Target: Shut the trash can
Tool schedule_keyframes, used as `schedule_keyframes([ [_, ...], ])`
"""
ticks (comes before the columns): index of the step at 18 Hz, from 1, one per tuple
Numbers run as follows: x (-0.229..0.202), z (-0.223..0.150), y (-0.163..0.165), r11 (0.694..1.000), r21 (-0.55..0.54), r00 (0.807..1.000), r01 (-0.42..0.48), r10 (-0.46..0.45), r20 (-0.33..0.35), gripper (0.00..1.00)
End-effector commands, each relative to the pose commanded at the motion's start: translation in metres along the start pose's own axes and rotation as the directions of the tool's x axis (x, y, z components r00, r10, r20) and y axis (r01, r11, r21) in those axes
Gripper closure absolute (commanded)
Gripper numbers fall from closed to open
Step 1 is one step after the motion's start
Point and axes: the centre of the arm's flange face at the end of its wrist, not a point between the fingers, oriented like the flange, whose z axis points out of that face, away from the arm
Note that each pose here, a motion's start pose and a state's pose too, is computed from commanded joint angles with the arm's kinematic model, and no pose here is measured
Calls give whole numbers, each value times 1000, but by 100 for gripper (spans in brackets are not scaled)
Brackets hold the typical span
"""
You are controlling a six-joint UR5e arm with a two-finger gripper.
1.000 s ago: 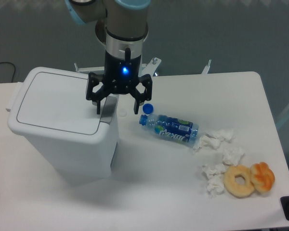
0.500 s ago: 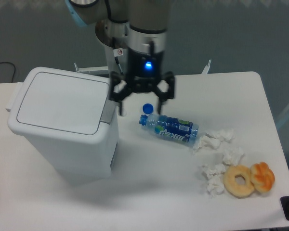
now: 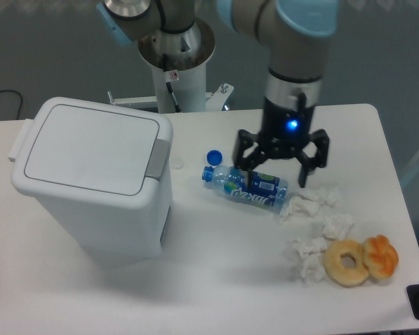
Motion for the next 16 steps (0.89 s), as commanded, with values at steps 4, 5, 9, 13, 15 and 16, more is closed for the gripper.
schedule_keyframes([
  [4,-31,43,14,974,-116,981,-192,194,-1,0],
  [5,-38,55,20,959,-164,972,-232,235,1,0],
  [9,-77,72,33,918,-206,940,-339,342,-24,0],
  [13,-99,87,39,881,-260,915,-396,404,-26,0],
  [15,-104,92,37,875,-278,913,-397,407,-23,0],
  [16,-104,92,37,874,-279,913,-397,408,-22,0],
])
